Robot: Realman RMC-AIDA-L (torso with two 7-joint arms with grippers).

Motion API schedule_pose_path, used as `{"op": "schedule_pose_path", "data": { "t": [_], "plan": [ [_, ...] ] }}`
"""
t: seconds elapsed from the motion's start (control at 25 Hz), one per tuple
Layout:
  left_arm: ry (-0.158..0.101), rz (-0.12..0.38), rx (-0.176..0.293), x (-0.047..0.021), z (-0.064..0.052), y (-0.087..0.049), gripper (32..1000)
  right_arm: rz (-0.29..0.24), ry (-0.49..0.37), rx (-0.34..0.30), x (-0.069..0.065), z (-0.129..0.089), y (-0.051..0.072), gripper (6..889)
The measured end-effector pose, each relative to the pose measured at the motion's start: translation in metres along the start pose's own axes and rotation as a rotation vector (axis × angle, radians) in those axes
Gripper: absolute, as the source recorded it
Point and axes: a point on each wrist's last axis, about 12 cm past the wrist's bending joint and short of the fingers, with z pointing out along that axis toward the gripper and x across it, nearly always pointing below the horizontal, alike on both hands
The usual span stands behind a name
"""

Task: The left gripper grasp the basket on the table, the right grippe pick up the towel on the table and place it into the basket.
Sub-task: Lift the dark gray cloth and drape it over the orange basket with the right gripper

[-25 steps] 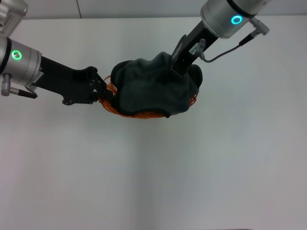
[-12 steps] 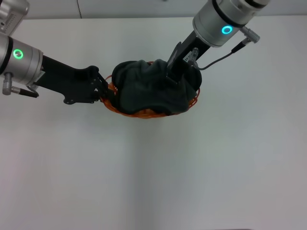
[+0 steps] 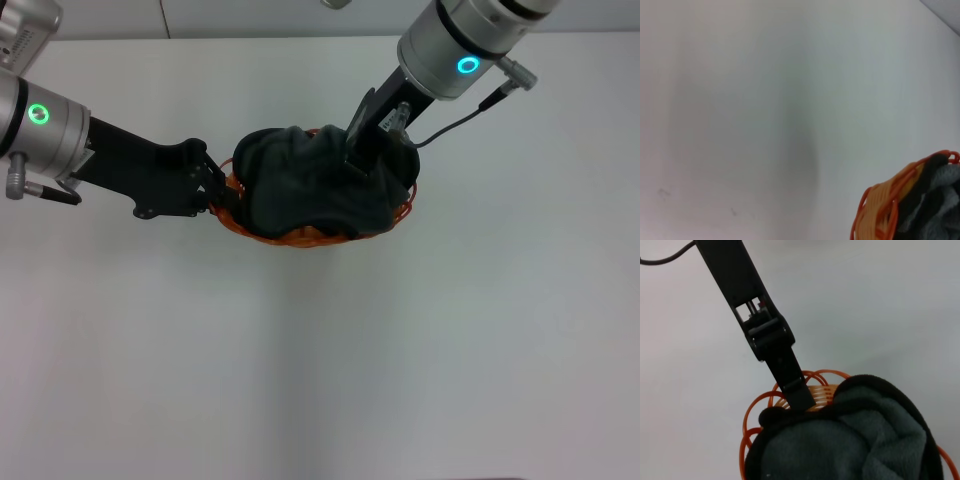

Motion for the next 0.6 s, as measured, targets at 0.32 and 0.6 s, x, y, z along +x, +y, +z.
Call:
{"op": "schedule_pose_path", "data": {
  "t": [0.32,0.6],
  "plan": [
    [0.0,0.0,0.0,0.0001,0.0,0.0001,98,-0.003,0.0,0.001,-0.0009,-0.0001,0.0002,150],
    [0.0,0.0,0.0,0.0001,0.0,0.0001,98,0.003,-0.007,0.011,-0.0019,-0.0002,-0.0009,160]
  ]
}}
